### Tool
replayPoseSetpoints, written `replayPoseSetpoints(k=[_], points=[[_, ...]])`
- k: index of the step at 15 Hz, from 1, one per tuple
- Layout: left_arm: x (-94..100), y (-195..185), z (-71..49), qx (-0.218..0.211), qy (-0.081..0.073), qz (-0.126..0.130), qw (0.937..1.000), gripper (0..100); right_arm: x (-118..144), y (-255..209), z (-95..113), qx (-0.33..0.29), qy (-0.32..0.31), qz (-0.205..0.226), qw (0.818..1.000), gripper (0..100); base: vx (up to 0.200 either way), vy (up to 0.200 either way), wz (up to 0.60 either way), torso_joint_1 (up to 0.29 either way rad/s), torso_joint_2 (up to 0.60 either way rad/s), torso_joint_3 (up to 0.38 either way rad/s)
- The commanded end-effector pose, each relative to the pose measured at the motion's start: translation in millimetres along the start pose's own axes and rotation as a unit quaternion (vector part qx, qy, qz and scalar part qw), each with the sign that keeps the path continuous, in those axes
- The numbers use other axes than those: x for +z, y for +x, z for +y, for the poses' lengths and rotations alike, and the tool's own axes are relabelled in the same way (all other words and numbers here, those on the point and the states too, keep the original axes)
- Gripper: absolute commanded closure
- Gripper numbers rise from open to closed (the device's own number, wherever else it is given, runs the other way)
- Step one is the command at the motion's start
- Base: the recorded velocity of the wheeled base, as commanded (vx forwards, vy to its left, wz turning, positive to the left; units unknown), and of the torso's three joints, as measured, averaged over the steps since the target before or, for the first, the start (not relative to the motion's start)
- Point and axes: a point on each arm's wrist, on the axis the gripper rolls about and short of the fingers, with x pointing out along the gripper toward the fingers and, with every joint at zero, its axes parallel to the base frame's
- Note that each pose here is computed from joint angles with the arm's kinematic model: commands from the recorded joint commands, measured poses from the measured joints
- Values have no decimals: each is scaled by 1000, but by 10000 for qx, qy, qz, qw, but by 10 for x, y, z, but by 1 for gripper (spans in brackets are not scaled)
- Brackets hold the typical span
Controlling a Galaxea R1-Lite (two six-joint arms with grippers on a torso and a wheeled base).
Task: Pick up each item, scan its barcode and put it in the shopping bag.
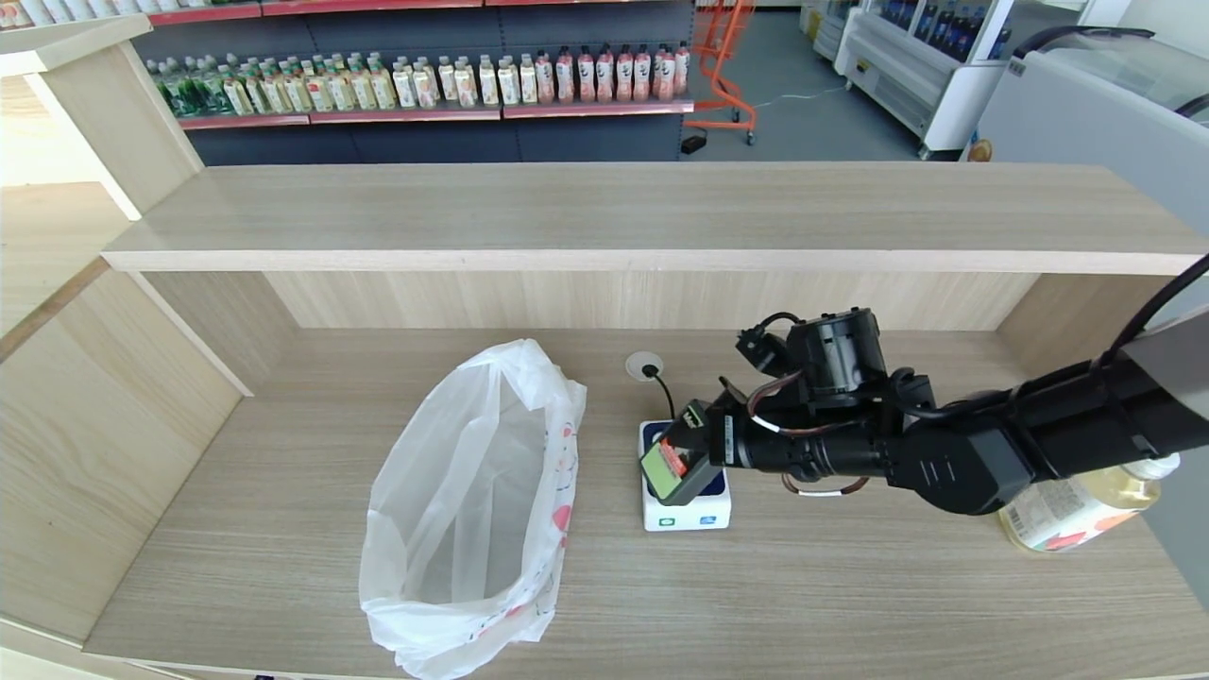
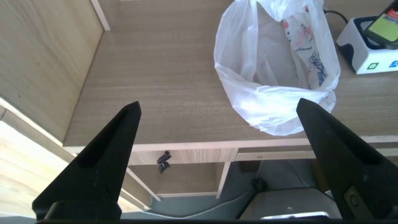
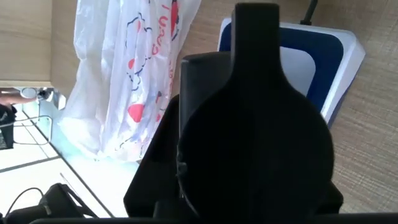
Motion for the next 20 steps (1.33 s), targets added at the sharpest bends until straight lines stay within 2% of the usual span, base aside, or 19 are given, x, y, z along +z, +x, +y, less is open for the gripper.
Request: replayPoseSetpoints(k=[1,2,4,5,7,9,11,15,18,20], points=[[-5,2,0,2,5,18,10000,0,122,-98,71,79,-38,-210,9997,100,0,0,0,0,0,0],[0,1,0,3,5,10,10000,0,186,-191,116,141,-59,-337,9993,100,0,0,0,0,0,0],[0,1,0,-5,5,10,10000,0,404,-775,265,219,220,-816,9962,100,0,0,0,0,0,0],[0,1,0,3,-3,10,10000,0,451,-928,266,177,225,-944,9951,100,0,0,0,0,0,0],[0,1,0,-5,5,10,10000,0,576,-1366,257,15,-200,-1457,9891,100,0,0,0,0,0,0],[0,1,0,3,5,10,10000,0,447,-1497,56,-512,-1219,-1394,9814,100,0,0,0,0,0,0],[-1,0,0,3,-2,3,10000,0,324,-1569,-36,-721,-1727,-1345,9731,100,0,0,0,0,0,0],[0,1,0,3,5,10,10000,0,130,-1655,-2,-668,-1694,-1252,9753,100,0,0,0,0,0,0],[0,1,0,-5,5,10,10000,0,87,-1666,107,-400,-1188,-1283,9838,100,0,0,0,0,0,0],[-1,0,0,-5,6,2,10000,0,89,-1666,125,-352,-1073,-1298,9851,100,-200,0,0,2,-2,2]])
